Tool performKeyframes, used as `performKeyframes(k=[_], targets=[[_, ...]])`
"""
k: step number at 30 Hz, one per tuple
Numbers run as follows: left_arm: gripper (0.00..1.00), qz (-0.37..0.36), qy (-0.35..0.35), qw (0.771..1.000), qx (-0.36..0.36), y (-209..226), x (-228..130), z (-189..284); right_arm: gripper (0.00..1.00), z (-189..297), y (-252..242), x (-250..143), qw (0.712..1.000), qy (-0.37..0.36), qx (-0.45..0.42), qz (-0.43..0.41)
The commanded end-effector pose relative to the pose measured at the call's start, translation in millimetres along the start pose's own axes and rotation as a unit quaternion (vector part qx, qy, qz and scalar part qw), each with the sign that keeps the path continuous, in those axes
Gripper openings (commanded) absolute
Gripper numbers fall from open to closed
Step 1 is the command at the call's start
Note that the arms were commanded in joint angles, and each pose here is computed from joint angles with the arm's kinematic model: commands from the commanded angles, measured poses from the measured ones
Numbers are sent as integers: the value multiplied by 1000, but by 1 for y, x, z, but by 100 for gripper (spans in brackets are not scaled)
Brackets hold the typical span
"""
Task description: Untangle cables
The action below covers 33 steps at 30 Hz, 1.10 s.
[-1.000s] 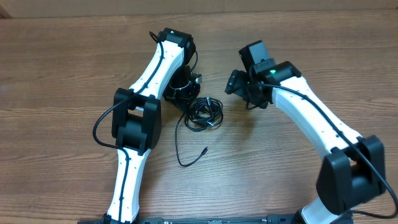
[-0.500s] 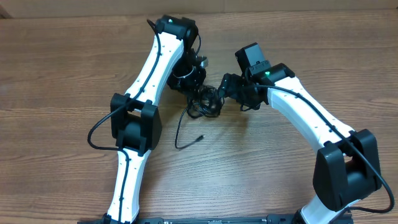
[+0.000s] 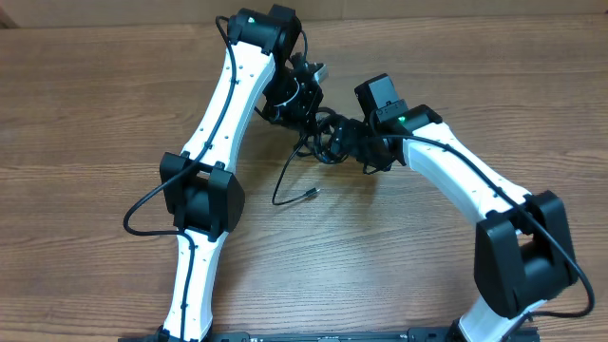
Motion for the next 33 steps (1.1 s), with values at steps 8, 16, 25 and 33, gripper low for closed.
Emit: performKeyframes(k=[8,16,25,33], targets=[[4,-33,-82,996,-26,-43,-15,62,82,-15,-24,4,996,-25,-83,-1],[4,-51,-140,988,-31,-70,-42,110,83,-27,-27,5,996,-21,-87,-1],[4,-79,-219,972,-37,-100,-84,167,82,-27,-36,8,992,-34,-116,-21],[4,-52,-251,966,24,-90,-97,184,83,-28,-34,7,994,-27,-105,-30]])
Point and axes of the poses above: each gripper's point midway between its finger pads, its own z axis back along the fingers, its own y axis along the line the jaws close on, x = y × z, the point moved 5 cm from there along z, back along the fingers
